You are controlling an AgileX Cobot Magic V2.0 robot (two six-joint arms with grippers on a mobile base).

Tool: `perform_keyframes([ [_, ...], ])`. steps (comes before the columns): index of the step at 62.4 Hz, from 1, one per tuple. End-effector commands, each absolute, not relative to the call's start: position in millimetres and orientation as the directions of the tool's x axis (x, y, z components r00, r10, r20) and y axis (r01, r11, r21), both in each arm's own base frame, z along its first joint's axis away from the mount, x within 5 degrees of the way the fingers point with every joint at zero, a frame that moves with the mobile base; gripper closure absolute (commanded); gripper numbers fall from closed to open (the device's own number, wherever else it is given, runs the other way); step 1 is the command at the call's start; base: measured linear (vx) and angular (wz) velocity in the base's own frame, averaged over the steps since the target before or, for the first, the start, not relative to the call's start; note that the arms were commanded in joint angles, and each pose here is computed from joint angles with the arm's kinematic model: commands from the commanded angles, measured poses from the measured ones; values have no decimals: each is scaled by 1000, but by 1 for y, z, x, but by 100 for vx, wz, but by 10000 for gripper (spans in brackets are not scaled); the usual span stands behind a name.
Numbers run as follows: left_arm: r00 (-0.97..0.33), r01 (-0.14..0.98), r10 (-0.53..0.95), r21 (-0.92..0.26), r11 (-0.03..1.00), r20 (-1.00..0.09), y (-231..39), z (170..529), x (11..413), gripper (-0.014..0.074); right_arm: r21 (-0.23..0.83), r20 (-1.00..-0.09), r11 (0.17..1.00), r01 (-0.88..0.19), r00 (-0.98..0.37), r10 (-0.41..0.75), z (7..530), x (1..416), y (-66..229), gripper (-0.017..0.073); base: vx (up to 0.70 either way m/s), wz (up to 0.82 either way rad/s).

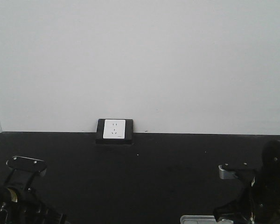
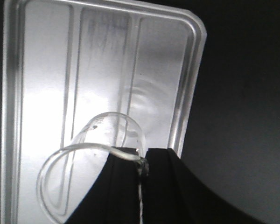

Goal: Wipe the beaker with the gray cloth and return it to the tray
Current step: 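Lower the beaker back onto the metal tray with the right gripper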

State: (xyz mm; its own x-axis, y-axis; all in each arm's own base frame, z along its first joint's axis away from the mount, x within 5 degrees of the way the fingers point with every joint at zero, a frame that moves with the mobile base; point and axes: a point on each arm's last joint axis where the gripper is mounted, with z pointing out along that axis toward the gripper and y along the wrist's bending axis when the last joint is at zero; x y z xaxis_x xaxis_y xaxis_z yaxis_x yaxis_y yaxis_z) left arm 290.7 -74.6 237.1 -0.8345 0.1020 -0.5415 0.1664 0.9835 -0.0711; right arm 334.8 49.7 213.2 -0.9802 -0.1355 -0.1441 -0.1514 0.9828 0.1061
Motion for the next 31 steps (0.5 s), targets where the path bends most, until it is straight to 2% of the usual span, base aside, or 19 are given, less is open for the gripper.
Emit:
perform_keyframes([
  [1, -738, 142, 24, -120, 982, -675, -76, 278, 296, -34, 132, -236, 977, -165, -963, -131, 234, 336, 51, 549, 0, 0],
  [7, -702, 144, 7, -132, 981, -712, -76, 300, 295, -59, 136, -231, 976, -171, -963, -136, 231, 337, 52, 541, 0, 0],
  [17, -642, 157, -5, -138, 978, -767, -74, 335, 287, -41, 133, -194, 977, -169, -971, -141, 215, 342, 53, 534, 0, 0],
  [31, -632, 160, -5, -137, 978, -775, -72, 345, 278, 14, 130, -192, 977, -168, -971, -141, 209, 345, 53, 466, 0, 0],
])
